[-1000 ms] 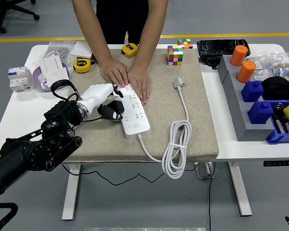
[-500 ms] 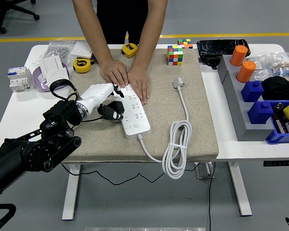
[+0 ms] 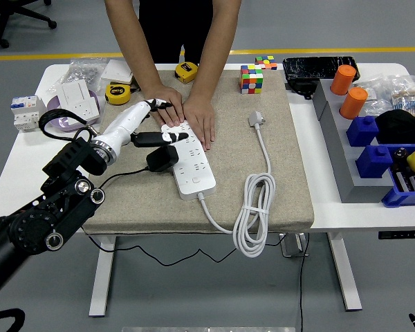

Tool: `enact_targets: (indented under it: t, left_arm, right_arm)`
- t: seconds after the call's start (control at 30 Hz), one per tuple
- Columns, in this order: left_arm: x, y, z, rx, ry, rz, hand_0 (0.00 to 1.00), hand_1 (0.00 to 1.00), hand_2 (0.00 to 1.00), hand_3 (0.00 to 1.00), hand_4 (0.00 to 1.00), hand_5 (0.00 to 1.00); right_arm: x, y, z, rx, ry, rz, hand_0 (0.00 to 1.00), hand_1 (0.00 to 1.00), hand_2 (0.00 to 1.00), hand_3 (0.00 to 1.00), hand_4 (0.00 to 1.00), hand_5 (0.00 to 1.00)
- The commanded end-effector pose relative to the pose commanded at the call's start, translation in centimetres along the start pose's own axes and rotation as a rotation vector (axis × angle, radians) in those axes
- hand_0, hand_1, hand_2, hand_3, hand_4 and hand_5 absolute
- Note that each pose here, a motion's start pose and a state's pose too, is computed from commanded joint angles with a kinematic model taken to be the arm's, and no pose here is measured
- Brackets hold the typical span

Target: Pick up the plug,place it near the board,insert it into the board,press the button

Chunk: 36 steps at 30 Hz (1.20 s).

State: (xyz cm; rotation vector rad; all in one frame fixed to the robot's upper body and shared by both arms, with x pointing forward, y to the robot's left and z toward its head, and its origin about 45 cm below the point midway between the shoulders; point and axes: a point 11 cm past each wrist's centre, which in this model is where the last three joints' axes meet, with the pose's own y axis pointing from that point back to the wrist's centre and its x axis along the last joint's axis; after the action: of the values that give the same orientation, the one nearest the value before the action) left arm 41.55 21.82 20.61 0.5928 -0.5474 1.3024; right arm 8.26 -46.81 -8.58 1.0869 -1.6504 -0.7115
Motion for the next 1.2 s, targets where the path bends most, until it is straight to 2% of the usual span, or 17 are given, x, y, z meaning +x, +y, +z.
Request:
enact_targets:
  t: [0.1, 0.13, 0.2, 0.3, 0.33, 0.4, 0.47, 0.53, 0.83, 1.0, 1.2]
  left_arm:
    - [0.8, 1.8, -0.1, 0.020, 0.156, 0.108, 0.894, 0.991, 0.971, 0.964, 0.998, 0.998]
    - [0.8, 3.0, -0.4, 0.036, 0.219, 0.150, 0.938, 0.998, 0.998, 0.996, 0.998, 0.998]
    - [0.4, 4.6, -0.6, 0.054, 0.281, 0.178, 0.938, 0.998, 0.998, 0.996, 0.998, 0.998]
    - [-1.1, 7.1, -1.1, 0.091, 0.359, 0.160, 0.938, 0.998, 0.998, 0.996, 0.998, 0.998]
    - [-1.6, 7.8, -1.3, 0.102, 0.369, 0.147, 0.970, 0.998, 0.998, 0.998, 0.998, 0.998]
    - [-2.7, 9.0, -1.9, 0.127, 0.379, 0.101, 0.970, 0.998, 0.998, 0.998, 0.998, 0.998]
    - [-3.6, 9.7, -2.6, 0.150, 0.362, 0.057, 0.970, 0.998, 0.998, 0.998, 0.998, 0.998]
    - [-4.3, 9.9, -3.0, 0.159, 0.333, 0.015, 0.998, 0.998, 0.998, 0.994, 0.998, 0.998]
    - [-6.8, 9.9, -3.9, 0.204, 0.157, -0.125, 0.998, 0.998, 0.998, 0.989, 0.998, 0.998]
    - [-7.4, 9.8, -4.1, 0.212, 0.120, -0.150, 0.998, 0.998, 0.998, 0.997, 0.998, 0.998]
    - [-7.2, 9.4, -4.2, 0.206, 0.110, -0.135, 0.998, 0.998, 0.998, 0.998, 0.998, 0.998]
  right_arm:
    - [-0.1, 0.0, 0.1, -0.001, 0.000, -0.001, 0.954, 0.842, 0.775, 0.784, 0.998, 0.998]
    - [-0.1, 0.0, 0.2, -0.001, 0.000, -0.001, 0.954, 0.842, 0.775, 0.784, 0.998, 0.998]
    - [-0.1, 0.0, 0.2, -0.002, -0.001, -0.001, 0.954, 0.842, 0.775, 0.784, 0.998, 0.998]
    - [-0.2, 0.1, 0.3, -0.003, -0.005, -0.001, 0.954, 0.842, 0.775, 0.784, 0.998, 0.998]
    - [-0.2, 0.1, 0.4, -0.004, -0.006, -0.001, 0.954, 0.842, 0.775, 0.784, 0.998, 0.998]
    - [-0.2, 0.1, 0.4, -0.003, -0.008, -0.001, 0.954, 0.842, 0.775, 0.784, 0.998, 0.998]
    - [-0.2, 0.1, 0.3, -0.002, -0.011, 0.000, 0.954, 0.842, 0.775, 0.784, 0.998, 0.998]
    - [-0.2, 0.0, 0.2, 0.000, -0.012, -0.001, 0.954, 0.842, 0.775, 0.783, 0.998, 0.998]
    - [-0.4, 0.0, -0.1, 0.004, -0.015, -0.008, 0.954, 0.842, 0.775, 0.782, 0.998, 0.998]
    - [-0.4, 0.0, 0.2, -0.002, -0.014, -0.008, 0.955, 0.842, 0.775, 0.783, 0.998, 0.998]
    - [-0.3, 0.0, 0.2, -0.002, -0.014, -0.006, 0.953, 0.842, 0.775, 0.784, 0.998, 0.998]
